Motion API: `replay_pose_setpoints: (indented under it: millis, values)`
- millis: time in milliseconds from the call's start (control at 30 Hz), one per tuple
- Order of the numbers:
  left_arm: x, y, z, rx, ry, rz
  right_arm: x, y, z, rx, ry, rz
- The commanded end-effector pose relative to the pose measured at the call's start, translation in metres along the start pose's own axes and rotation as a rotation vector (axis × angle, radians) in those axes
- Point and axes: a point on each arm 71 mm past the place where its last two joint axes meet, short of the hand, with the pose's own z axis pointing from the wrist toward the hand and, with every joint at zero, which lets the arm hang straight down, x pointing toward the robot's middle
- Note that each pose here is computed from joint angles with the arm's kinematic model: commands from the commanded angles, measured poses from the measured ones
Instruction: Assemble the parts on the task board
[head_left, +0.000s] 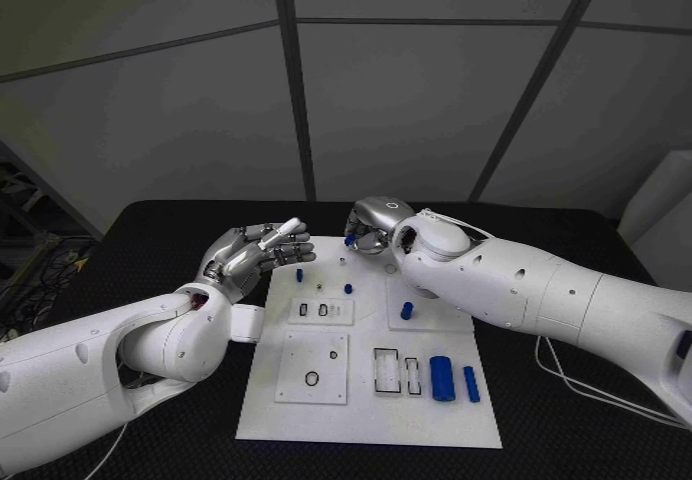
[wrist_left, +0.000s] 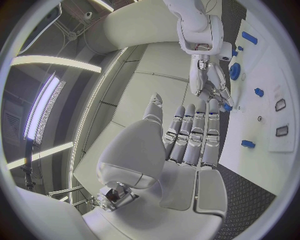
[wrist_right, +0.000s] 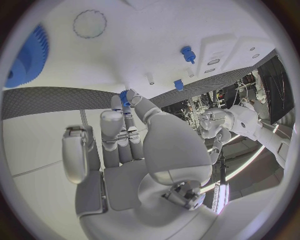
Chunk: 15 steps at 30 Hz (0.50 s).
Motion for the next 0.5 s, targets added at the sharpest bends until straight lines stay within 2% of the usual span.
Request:
replay_pose_setpoints:
  millis: [33,500]
  values:
    - [0.0025,-0.0019,0.0006,0.011,0.02,0.003,0.0028,0.0012,0.0008,-0.004,0.024,-0.004]
    - [0.0011,-0.0031,0.001,0.012,0.017,0.005,0.0025,0.0031,-0.0013,-0.014,0.037,-0.005]
